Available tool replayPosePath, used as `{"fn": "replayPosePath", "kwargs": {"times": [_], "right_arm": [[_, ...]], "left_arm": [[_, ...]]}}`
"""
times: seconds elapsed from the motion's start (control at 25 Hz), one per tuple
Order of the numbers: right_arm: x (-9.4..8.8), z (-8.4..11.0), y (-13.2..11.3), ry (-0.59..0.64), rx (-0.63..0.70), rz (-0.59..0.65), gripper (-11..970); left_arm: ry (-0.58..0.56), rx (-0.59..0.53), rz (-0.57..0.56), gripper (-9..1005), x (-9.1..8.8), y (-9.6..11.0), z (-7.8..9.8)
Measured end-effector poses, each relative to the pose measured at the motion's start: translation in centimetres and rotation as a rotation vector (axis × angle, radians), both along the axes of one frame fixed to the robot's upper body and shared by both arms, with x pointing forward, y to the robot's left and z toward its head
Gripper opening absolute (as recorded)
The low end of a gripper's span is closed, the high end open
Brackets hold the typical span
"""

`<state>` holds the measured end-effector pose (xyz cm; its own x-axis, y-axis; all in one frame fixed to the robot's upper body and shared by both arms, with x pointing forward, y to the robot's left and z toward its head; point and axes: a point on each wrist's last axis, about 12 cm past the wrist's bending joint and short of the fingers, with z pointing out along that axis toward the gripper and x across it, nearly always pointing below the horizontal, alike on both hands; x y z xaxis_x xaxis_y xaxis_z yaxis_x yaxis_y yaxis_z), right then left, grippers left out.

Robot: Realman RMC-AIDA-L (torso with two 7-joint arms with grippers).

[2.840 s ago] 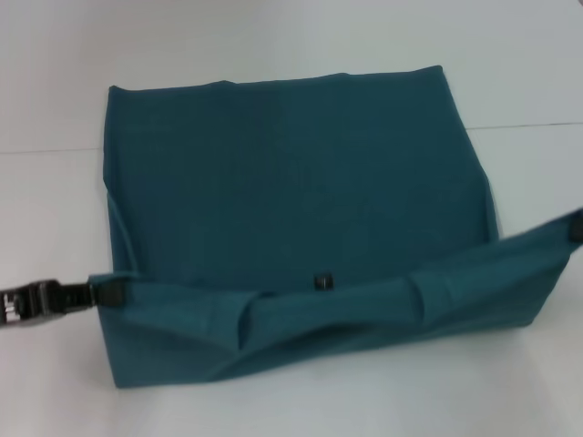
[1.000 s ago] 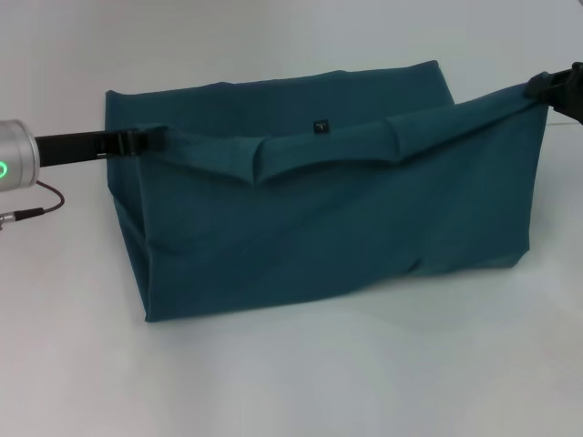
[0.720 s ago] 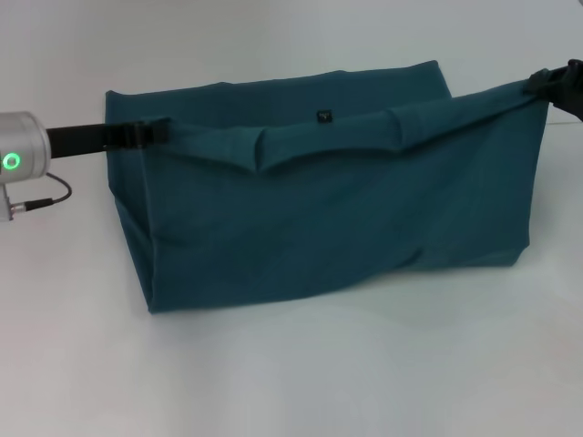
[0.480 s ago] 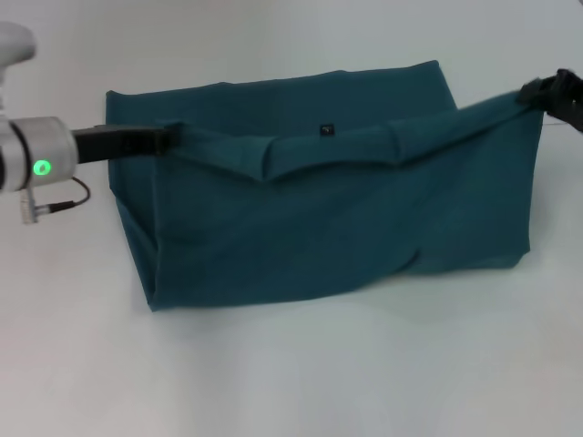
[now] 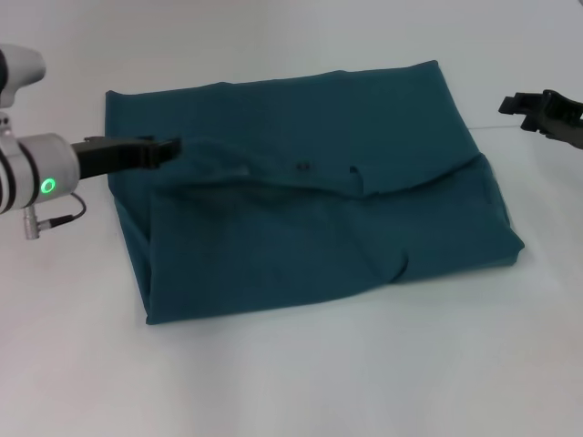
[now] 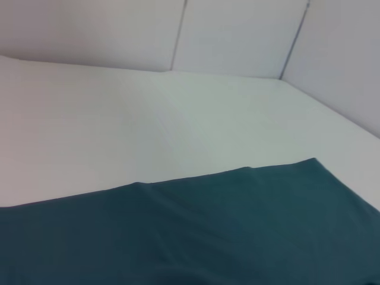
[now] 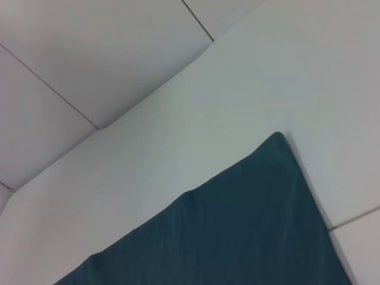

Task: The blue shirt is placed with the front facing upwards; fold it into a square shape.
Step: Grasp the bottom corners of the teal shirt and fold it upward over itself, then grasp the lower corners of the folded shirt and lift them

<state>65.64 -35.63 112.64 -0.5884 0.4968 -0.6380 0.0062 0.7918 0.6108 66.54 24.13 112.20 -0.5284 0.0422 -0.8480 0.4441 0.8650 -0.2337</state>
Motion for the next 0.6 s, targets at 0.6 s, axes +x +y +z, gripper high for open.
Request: {"fn": "replayPosePath", "kwargs": {"times": [0.6], "right_arm": [[-6.4, 1.1, -4.9, 0.058, 0.019, 0.172, 702]], "left_arm": [[0.316, -0.009, 0.014, 669, -5.6, 4.2, -1.3]]}}
